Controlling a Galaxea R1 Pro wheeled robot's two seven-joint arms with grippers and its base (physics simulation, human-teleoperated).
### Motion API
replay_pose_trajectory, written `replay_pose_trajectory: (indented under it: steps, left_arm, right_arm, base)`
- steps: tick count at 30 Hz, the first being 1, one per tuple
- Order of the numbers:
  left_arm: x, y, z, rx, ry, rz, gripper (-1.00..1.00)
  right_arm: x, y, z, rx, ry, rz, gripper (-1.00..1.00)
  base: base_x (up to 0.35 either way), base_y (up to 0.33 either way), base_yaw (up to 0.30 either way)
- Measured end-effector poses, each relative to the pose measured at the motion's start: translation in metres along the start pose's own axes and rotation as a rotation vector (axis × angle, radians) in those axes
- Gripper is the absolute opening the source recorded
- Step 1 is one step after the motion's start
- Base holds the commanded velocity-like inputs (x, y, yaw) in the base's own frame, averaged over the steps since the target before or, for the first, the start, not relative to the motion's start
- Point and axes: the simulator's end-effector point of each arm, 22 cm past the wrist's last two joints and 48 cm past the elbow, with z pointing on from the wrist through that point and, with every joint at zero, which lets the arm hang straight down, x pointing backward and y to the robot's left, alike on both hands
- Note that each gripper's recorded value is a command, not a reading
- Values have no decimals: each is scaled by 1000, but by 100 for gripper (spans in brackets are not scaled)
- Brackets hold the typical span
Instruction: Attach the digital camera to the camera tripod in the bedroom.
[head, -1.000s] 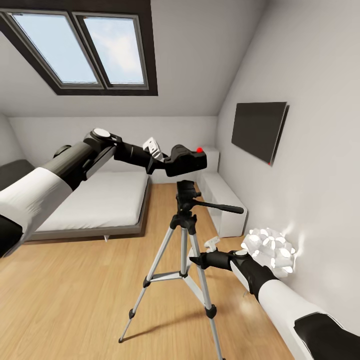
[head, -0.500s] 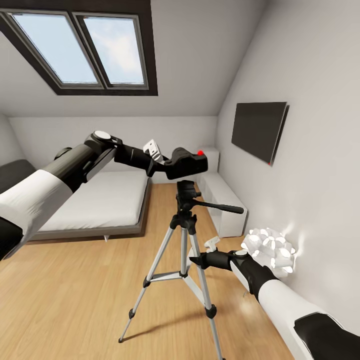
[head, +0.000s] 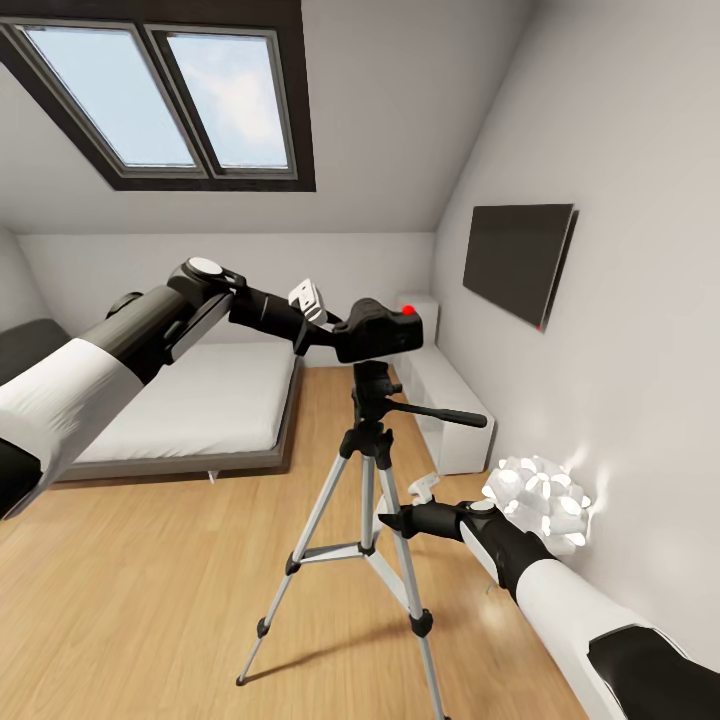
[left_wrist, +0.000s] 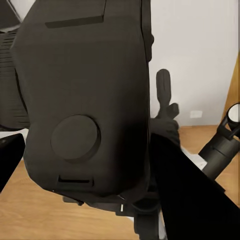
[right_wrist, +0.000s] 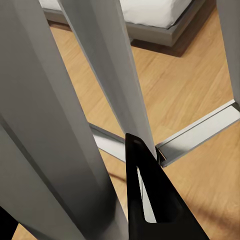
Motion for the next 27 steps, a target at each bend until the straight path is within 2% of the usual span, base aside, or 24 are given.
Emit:
replay_pose_trajectory:
  steps: [27]
  left_arm:
    - [8, 4, -5, -10, 17, -10, -100]
  right_arm:
    - [0, 0, 0, 0, 0, 0, -100]
  base:
    - [0, 0, 0]
